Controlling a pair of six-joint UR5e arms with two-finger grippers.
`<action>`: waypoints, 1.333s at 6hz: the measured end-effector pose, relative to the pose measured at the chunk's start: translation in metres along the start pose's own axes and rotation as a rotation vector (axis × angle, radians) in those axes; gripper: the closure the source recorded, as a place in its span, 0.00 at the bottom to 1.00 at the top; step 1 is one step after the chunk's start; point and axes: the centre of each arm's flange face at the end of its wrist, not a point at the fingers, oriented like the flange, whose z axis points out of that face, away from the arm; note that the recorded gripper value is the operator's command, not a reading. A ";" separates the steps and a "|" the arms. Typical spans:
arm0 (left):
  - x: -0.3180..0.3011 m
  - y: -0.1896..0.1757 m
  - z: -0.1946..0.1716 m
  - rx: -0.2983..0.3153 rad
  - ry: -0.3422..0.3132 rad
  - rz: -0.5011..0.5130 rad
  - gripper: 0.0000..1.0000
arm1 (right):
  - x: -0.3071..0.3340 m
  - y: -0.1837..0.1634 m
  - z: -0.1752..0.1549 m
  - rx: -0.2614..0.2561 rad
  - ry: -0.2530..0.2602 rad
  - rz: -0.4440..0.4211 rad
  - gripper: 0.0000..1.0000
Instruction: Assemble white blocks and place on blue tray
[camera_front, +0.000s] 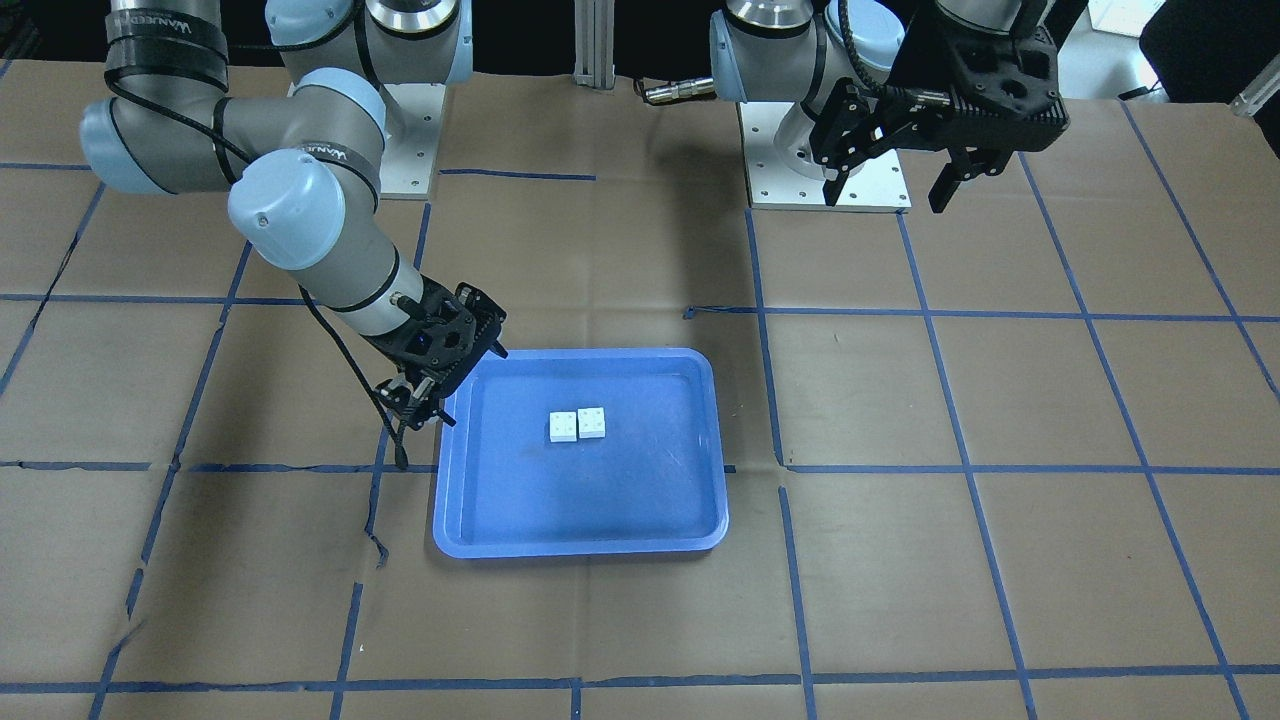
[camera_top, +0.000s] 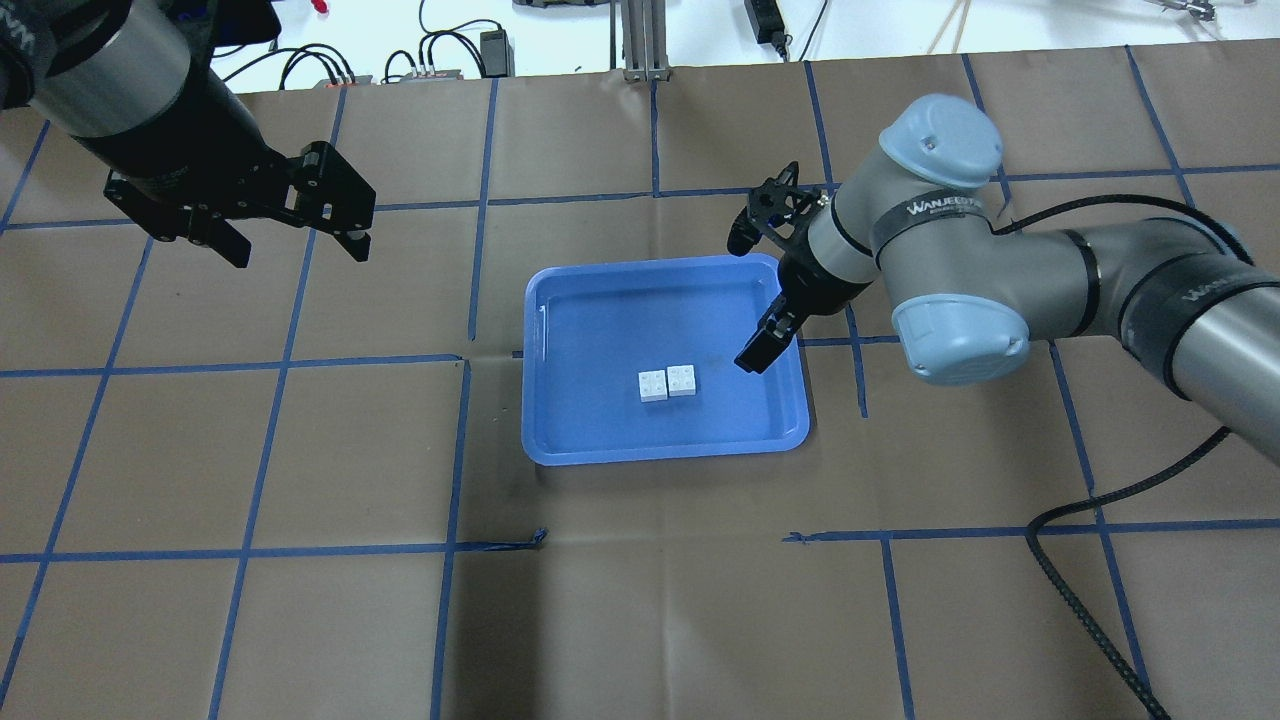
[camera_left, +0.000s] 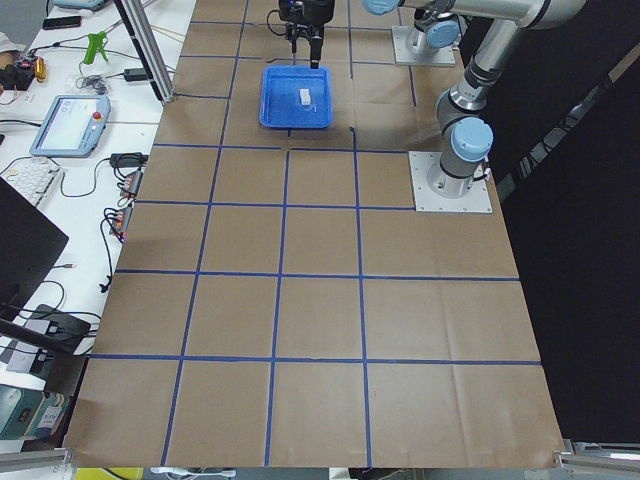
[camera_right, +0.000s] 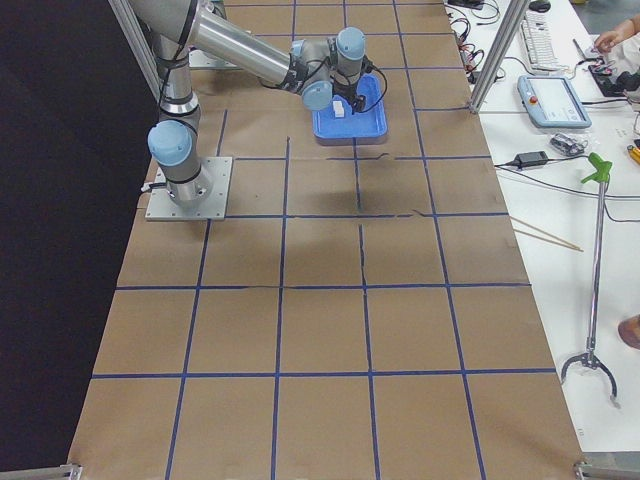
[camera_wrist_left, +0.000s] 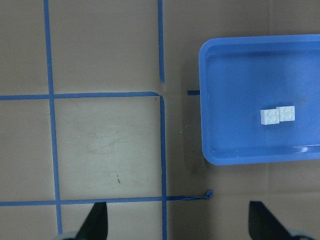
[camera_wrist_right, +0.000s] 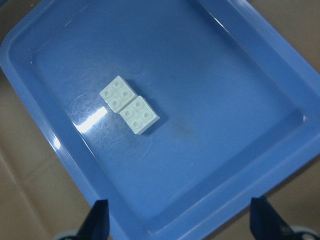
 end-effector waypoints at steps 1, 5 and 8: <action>0.000 0.000 0.000 0.000 0.000 0.000 0.01 | 0.008 -0.002 -0.025 -0.046 0.025 0.145 0.00; 0.000 0.000 0.000 0.000 0.000 0.000 0.01 | 0.008 0.023 -0.138 -0.108 0.207 0.680 0.00; 0.000 0.000 0.001 -0.001 0.000 0.000 0.01 | -0.019 0.034 -0.191 -0.107 0.222 0.901 0.00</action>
